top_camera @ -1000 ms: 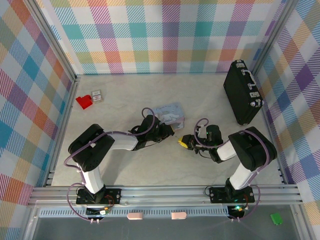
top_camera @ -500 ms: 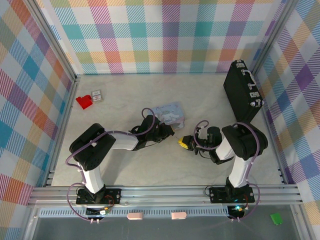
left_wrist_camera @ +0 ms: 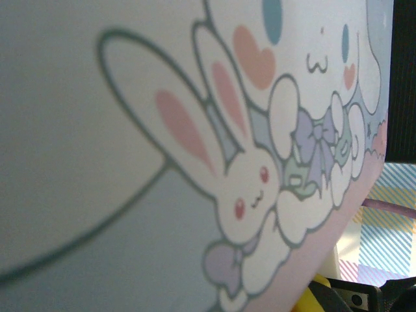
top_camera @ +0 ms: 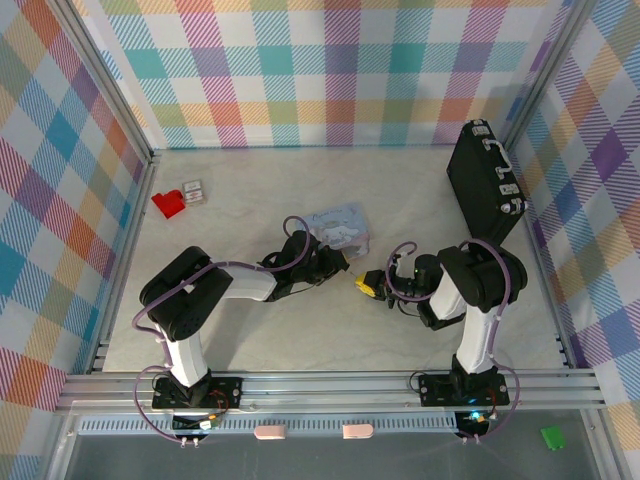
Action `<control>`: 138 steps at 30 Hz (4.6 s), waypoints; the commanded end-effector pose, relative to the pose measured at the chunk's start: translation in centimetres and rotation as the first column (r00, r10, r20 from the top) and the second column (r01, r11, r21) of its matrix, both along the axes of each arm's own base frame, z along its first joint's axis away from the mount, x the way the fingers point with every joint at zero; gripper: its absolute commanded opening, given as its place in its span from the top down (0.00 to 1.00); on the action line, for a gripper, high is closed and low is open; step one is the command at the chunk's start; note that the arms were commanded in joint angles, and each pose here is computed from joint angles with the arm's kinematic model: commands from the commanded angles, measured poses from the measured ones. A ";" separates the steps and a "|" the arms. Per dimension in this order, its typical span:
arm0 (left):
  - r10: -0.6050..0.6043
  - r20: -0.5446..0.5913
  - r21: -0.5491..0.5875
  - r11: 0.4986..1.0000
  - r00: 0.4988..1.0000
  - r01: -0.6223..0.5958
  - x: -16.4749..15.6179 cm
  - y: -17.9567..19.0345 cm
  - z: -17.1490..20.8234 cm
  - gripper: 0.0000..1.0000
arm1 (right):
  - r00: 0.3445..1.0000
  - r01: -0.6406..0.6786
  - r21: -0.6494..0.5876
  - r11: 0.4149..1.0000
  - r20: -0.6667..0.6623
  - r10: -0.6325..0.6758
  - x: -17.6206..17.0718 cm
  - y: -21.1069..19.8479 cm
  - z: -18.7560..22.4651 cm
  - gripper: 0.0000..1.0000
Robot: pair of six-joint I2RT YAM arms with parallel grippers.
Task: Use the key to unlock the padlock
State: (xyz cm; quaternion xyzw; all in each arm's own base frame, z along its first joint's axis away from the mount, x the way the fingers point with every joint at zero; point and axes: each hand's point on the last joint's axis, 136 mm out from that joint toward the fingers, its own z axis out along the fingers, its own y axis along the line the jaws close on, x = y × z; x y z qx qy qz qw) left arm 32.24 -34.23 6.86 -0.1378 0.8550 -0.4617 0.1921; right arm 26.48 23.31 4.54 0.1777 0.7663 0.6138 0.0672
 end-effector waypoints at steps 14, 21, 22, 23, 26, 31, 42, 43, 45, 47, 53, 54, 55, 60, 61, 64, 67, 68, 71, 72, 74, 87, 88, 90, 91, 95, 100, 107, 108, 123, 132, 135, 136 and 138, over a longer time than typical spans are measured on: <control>0.000 -0.024 -0.060 0.998 1.000 -0.001 -0.1 0.0 0.2 1.00 | 0.995 -0.016 0.040 0.999 0.103 0.012 0.7 0.2 2.6 1.00; -0.001 -0.025 -0.068 0.998 1.000 0.000 -0.2 0.0 0.4 1.00 | 0.991 -0.024 0.047 0.999 0.132 0.018 0.8 0.3 3.4 1.00; -0.001 -0.026 -0.072 0.997 1.000 -0.001 -0.2 0.0 0.4 1.00 | 0.991 -0.025 0.045 0.999 0.129 0.019 0.8 0.3 3.2 1.00; -0.002 -0.026 -0.076 0.997 1.000 0.000 -0.2 0.0 0.5 1.00 | 0.992 -0.025 0.044 0.999 0.125 0.019 0.8 0.3 3.1 1.00; -0.004 -0.026 -0.089 0.996 1.000 0.001 -0.2 -0.2 0.8 1.00 | 0.993 -0.025 0.040 0.999 0.113 0.020 0.8 0.3 2.7 1.00; -0.004 -0.026 -0.096 0.995 1.000 0.001 -0.2 -0.2 1.0 1.00 | 0.993 -0.029 0.035 0.999 0.112 0.025 0.6 0.3 2.4 1.00; -0.004 -0.024 -0.108 0.994 1.000 0.001 -0.2 -0.2 1.4 1.00 | 0.993 -0.027 0.029 0.999 0.111 0.024 1.0 0.4 2.0 1.00; -0.005 -0.024 -0.108 0.994 1.000 0.002 -0.3 -0.2 1.4 1.00 | 0.993 -0.029 0.030 0.999 0.116 0.026 1.0 0.4 2.1 1.00; -0.007 -0.026 -0.108 0.994 1.000 0.004 -0.4 -0.3 1.4 1.00 | 0.992 -0.030 0.032 0.999 0.123 0.025 1.1 0.4 2.3 1.00; -0.006 -0.028 -0.106 0.994 1.000 0.003 -0.4 -0.2 1.3 1.00 | 0.991 -0.031 0.036 0.999 0.128 0.026 1.2 0.5 2.6 1.00; -0.007 -0.031 -0.108 0.994 0.999 0.004 -0.5 -0.2 1.2 1.00 | 0.991 -0.032 0.039 0.999 0.133 0.027 1.4 0.6 2.7 1.00; -0.007 -0.032 -0.109 0.994 0.999 0.004 -0.5 -0.2 1.2 1.00 | 0.991 -0.032 0.040 0.999 0.131 0.027 1.4 0.6 2.7 1.00; -0.008 -0.031 -0.111 0.994 0.999 0.004 -0.5 -0.2 1.3 1.00 | 0.991 -0.030 0.039 0.999 0.132 0.025 1.5 0.6 2.7 1.00; -0.011 -0.035 -0.109 0.994 0.999 0.007 -0.7 -0.1 1.3 1.00 | 0.991 -0.032 0.042 0.999 0.132 0.027 1.6 0.7 2.8 1.00; -0.011 -0.037 -0.109 0.994 0.999 0.007 -0.7 0.0 1.3 1.00 | 0.991 -0.033 0.043 0.999 0.132 0.027 1.6 0.7 2.8 1.00; -0.010 -0.039 -0.108 0.994 0.999 0.006 -0.8 0.0 1.2 1.00 | 0.990 -0.036 0.047 0.998 0.136 0.030 1.6 0.7 3.0 1.00; -0.011 -0.040 -0.113 0.994 0.999 0.006 -0.8 -0.1 1.1 1.00 | 0.990 -0.039 0.049 0.998 0.139 0.032 1.6 0.8 3.2 1.00; -0.011 -0.042 -0.115 0.993 0.999 0.006 -0.8 -0.1 1.1 1.00 | 0.989 -0.042 0.049 0.998 0.140 0.035 1.5 0.8 3.2 1.00; -0.012 -0.038 -0.128 0.992 0.999 0.007 -0.7 -0.2 1.5 1.00 | 0.989 -0.046 0.051 0.998 0.144 0.039 1.5 0.8 3.3 1.00; -0.012 -0.038 -0.129 0.992 0.999 0.007 -0.7 -0.3 1.6 1.00 | 0.988 -0.047 0.051 0.998 0.146 0.039 1.5 0.8 3.4 1.00; -0.012 -0.036 -0.128 0.992 0.999 0.008 -0.7 -0.3 1.7 1.00 | 0.988 -0.048 0.052 0.997 0.150 0.040 1.5 0.8 3.5 1.00; -0.034 -0.006 -0.165 0.986 0.999 0.032 -1.1 -0.4 3.9 1.00 | 0.984 -0.062 0.047 0.997 0.169 0.053 1.5 0.9 3.5 1.00; -0.034 -0.001 -0.165 0.986 0.999 0.033 -1.1 -0.4 4.1 1.00 | 0.983 -0.066 0.046 0.997 0.173 0.057 1.4 0.9 3.5 1.00; -0.035 0.001 -0.165 0.986 0.999 0.035 -1.2 -0.3 4.3 1.00 | 0.983 -0.066 0.043 0.997 0.176 0.057 1.6 0.9 3.3 1.00; -0.035 0.004 -0.167 0.985 0.999 0.036 -1.2 -0.3 4.5 1.00 | 0.983 -0.067 0.042 0.997 0.174 0.059 1.6 1.0 3.2 1.00; -0.036 0.003 -0.176 0.984 0.999 0.036 -1.3 -0.3 4.5 1.00 | 0.983 -0.068 0.043 0.997 0.175 0.059 1.8 1.0 3.2 1.00; -0.035 0.006 -0.186 0.982 0.999 0.035 -1.3 -0.3 4.7 1.00 | 0.983 -0.064 0.043 0.997 0.175 0.056 2.0 1.0 3.2 1.00; -0.041 0.012 -0.193 0.980 0.999 0.042 -1.4 -0.4 5.1 1.00 | 0.984 -0.060 0.043 0.997 0.173 0.052 2.2 0.9 3.1 1.00; -0.040 0.013 -0.196 0.980 0.999 0.042 -1.4 -0.3 5.2 1.00 | 0.984 -0.057 0.042 0.997 0.173 0.049 2.3 0.8 3.0 1.00; -0.047 0.026 -0.223 0.974 0.999 0.052 -1.4 -0.9 6.1 1.00 | 0.984 -0.056 0.047 0.997 0.172 0.048 2.5 0.9 3.2 1.00; -0.066 0.026 -0.230 0.971 0.997 0.071 -1.8 -1.6 6.2 1.00 | 0.983 -0.053 0.058 0.997 0.180 0.042 2.9 1.0 3.8 1.00; -0.070 0.025 -0.231 0.970 0.997 0.074 -1.8 -1.8 6.2 1.00 | 0.982 -0.054 0.065 0.996 0.184 0.041 3.1 1.1 4.2 1.00; -0.072 0.024 -0.232 0.970 0.997 0.075 -1.9 -1.9 6.2 1.00 | 0.981 -0.054 0.067 0.996 0.187 0.041 3.2 1.1 4.3 1.00; -0.074 0.027 -0.236 0.969 0.997 0.078 -1.9 -2.0 6.3 1.00 | 0.981 -0.056 0.072 0.996 0.191 0.041 3.3 1.2 4.6 1.00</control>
